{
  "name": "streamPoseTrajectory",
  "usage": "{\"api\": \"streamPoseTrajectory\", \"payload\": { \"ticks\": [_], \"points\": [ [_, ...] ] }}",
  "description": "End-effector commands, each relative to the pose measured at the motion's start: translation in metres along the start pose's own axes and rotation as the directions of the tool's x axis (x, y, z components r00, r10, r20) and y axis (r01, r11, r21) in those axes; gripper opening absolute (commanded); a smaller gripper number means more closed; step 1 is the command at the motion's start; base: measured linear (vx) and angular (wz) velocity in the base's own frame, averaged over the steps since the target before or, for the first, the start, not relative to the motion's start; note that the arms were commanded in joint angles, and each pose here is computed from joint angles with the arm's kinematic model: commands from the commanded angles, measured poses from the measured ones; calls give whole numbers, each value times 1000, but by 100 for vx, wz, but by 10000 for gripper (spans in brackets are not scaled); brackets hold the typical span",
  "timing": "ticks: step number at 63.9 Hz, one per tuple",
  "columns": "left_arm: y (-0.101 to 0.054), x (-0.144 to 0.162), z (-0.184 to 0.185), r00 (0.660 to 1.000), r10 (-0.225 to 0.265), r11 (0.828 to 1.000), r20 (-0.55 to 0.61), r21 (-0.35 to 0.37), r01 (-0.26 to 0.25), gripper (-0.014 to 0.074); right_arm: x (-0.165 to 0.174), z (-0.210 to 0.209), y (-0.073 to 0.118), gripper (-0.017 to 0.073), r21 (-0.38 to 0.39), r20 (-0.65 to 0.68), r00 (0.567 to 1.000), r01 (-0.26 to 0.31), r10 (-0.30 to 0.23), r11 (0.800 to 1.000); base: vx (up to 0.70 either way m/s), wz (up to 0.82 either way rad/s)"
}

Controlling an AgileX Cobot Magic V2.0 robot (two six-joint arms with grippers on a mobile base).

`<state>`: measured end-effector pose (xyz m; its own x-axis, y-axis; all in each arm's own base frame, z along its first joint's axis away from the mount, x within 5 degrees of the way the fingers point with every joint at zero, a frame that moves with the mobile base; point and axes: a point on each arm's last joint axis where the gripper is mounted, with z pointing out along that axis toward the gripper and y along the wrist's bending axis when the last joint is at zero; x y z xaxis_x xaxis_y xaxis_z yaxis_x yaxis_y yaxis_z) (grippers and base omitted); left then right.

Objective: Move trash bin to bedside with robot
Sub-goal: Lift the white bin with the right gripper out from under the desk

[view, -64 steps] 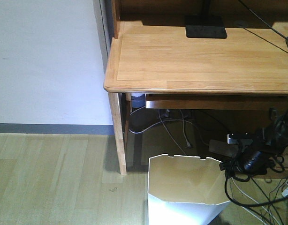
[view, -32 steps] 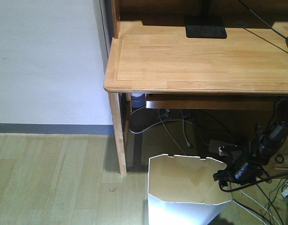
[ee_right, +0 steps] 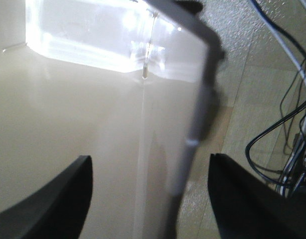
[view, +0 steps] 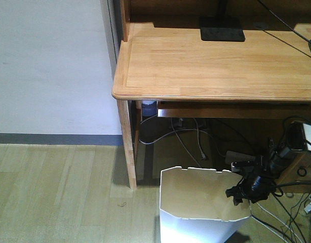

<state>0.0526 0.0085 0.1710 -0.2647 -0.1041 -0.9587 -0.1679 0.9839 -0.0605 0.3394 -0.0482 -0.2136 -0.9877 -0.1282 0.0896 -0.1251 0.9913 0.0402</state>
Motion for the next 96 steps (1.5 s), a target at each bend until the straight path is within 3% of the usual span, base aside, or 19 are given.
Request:
{"api": "streamPoseTrajectory", "payload": {
  "ticks": [1, 6, 14, 23, 30, 38, 44, 46, 52, 59, 64, 78, 88, 96],
  "points": [
    [-1, -5, -1, 997, -6, 1000, 76, 11, 5, -6, -21, -19, -7, 393, -5, 10, 1000, 2, -2, 1000, 0, 0],
    [-1, -5, -1, 997, -6, 1000, 76, 11, 5, -6, -24, -20, -7, 277, -21, 6, 1000, -30, 30, 999, 0, 0],
    [-1, -5, -1, 997, -6, 1000, 76, 11, 5, -6, -28, -26, -4, -20, -51, 32, 995, -89, 91, 995, 0, 0],
    [-1, -5, -1, 997, -6, 1000, 76, 11, 5, -6, -35, -36, 0, -12, -113, 53, 991, -114, 121, 987, 0, 0],
    [-1, -5, -1, 997, -6, 1000, 76, 11, 5, -6, -37, -50, 5, -9, -156, 102, 991, -69, 86, 985, 0, -1],
    [-1, -5, -1, 997, -6, 1000, 76, 11, 5, -6, -26, -70, 8, -9, -135, 186, 978, -75, 99, 988, 0, 0],
    [-1, -5, -1, 997, -6, 1000, 76, 11, 5, -6, -17, -84, 11, -8, -127, 220, 972, -50, 78, 991, 0, 0],
    [-1, -5, -1, 997, -6, 1000, 76, 11, 5, -6, -16, -90, 12, -8, -131, 229, 972, -16, 46, 991, 0, 0],
    [-1, -5, -1, 997, -6, 1000, 76, 11, 5, -6, -9, -106, 20, -6, -199, 240, 971, 46, 4, 979, 0, 0],
    [-1, -5, -1, 997, -6, 1000, 76, 11, 5, -6, -5, -129, 24, -6, -308, 275, 960, 40, 49, 950, 0, 0],
    [-1, -5, -1, 997, -6, 1000, 76, 11, 5, -6, -1, -144, 24, -6, -344, 300, 952, 43, 67, 938, 0, 0],
    [-1, -5, -1, 997, -6, 1000, 76, 11, 5, -6, 15, -184, 21, -6, -340, 336, 940, 64, 58, 938, 0, 0],
    [-1, -5, -1, 997, -6, 1000, 76, 11, 5, -6, 32, -209, 24, -6, -358, 347, 936, 80, 53, 930, 0, 0],
    [-1, -5, -1, 997, -6, 1000, 76, 11, 5, -6, 46, -225, 30, -6, -378, 350, 937, 126, 15, 917, 0, 0]
  ]
}}
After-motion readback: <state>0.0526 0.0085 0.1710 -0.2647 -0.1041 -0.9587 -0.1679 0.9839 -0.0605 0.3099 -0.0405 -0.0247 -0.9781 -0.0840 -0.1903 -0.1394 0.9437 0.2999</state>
